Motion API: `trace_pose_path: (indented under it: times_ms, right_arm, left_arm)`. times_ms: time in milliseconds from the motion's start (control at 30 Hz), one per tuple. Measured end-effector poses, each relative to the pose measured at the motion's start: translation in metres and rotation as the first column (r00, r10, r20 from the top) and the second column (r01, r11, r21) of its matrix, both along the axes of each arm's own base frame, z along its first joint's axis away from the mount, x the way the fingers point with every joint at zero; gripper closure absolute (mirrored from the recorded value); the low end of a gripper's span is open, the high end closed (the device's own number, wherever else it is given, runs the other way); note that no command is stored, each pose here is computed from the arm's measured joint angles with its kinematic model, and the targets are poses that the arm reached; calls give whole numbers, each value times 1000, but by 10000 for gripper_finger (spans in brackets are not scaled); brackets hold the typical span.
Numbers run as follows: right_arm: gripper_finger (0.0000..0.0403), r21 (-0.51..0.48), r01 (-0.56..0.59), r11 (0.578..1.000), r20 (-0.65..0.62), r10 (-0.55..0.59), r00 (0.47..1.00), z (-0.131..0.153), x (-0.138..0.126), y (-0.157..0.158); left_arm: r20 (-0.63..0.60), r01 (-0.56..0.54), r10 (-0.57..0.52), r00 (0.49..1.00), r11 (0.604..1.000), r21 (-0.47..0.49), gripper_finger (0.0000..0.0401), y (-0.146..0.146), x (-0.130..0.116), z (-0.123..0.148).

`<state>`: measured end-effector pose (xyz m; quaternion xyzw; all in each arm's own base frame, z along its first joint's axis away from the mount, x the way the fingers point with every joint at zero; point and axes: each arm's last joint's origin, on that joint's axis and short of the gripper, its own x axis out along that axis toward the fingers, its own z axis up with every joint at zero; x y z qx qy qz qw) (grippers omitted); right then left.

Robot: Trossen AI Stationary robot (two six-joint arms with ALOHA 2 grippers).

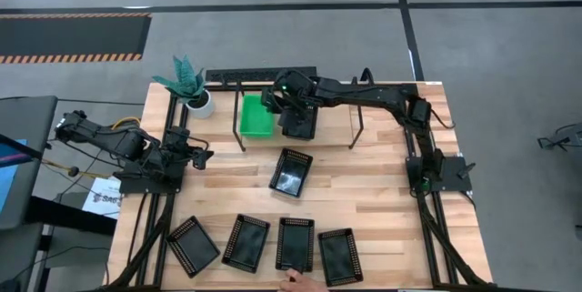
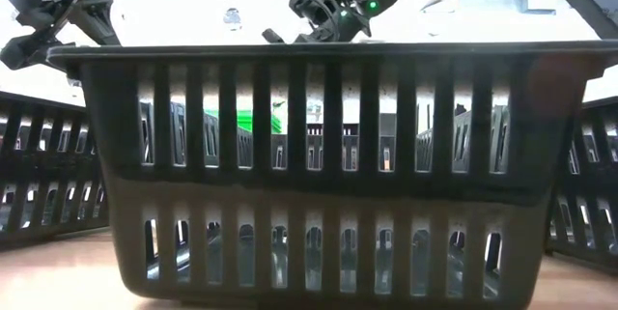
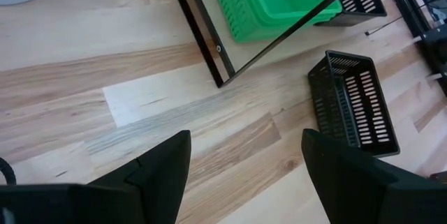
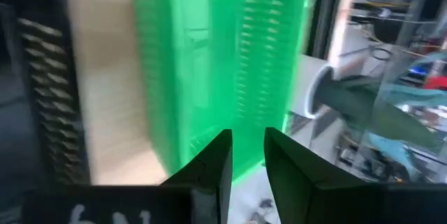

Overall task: Stack baskets on shelf by color
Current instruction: Adjust the black bin on the shelf

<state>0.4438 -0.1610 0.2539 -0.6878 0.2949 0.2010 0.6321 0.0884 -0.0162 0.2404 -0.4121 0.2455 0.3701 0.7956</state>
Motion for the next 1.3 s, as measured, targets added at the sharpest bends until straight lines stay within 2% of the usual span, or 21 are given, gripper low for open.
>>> trace_pose_path:
  times_ms: [300, 400, 467, 500, 533, 600, 700, 767, 833, 900, 933, 1000, 1067, 1133, 1300]
  right_arm:
    - [307, -24, 45, 999, -8, -46, 999, 0, 0, -1]
    - [307, 36, 154, 987, 22, -154, 988, 16, -6, 0]
    - [307, 134, 302, 944, 77, -314, 946, 37, -14, 3]
    - [307, 193, 400, 896, 98, -423, 901, 46, -18, 6]
    - [307, 265, 504, 822, 127, -548, 827, 56, -21, 9]
    - [307, 392, 663, 638, 134, -752, 645, 69, -31, 16]
    - [307, 545, 770, 333, 31, -925, 378, 85, -58, 24]
    - [307, 644, 759, 91, -96, -976, 198, 92, -78, 27]
    - [307, 675, 722, -155, -259, -965, 35, 90, -92, 29]
    - [308, 647, 671, -363, -407, -908, -99, 83, -101, 30]
    - [308, 620, 650, -439, -458, -875, -155, 78, -104, 31]
    - [308, 576, 624, -528, -509, -829, -232, 70, -105, 30]
    - [308, 521, 637, -567, -523, -803, -287, 57, -101, 29]
    - [308, 480, 650, -589, -530, -785, -320, 42, -94, 26]
    - [308, 399, 688, -607, -528, -765, -369, 12, -83, 19]
  left_arm:
    - [2, -1, 1, 1000, 1000, -2, 140, 0, 0, 0]
    - [3, 0, 0, 1000, 1000, -4, 140, 0, 0, 0]
    - [3, 2, -2, 1000, 1000, -9, 140, 0, 0, 0]
    - [4, 3, -3, 1000, 1000, -13, 140, 0, 0, 0]
    - [6, 3, -3, 1000, 1000, -18, 140, -1, 1, 0]
    - [6, 2, -2, 1000, 1000, -24, 140, -1, 1, 0]
    - [8, 2, -2, 1000, 1000, -25, 140, -1, 1, 0]
    - [12, -1, 1, 1000, 1000, -29, 140, -1, 1, 0]
    - [16, -9, 9, 1000, 999, -36, 140, -1, 1, 0]
    - [17, -12, 12, 1000, 999, -39, 140, -1, 1, 0]
    - [18, -13, 13, 1000, 999, -41, 140, -1, 1, 0]
    - [16, -11, 12, 1000, 999, -43, 140, -1, 1, 0]
    - [15, -10, 11, 1000, 999, -49, 140, -1, 1, 0]
    - [15, -9, 10, 1000, 999, -50, 140, -1, 1, 0]
    - [11, -4, 4, 1000, 998, -57, 140, -1, 1, 0]
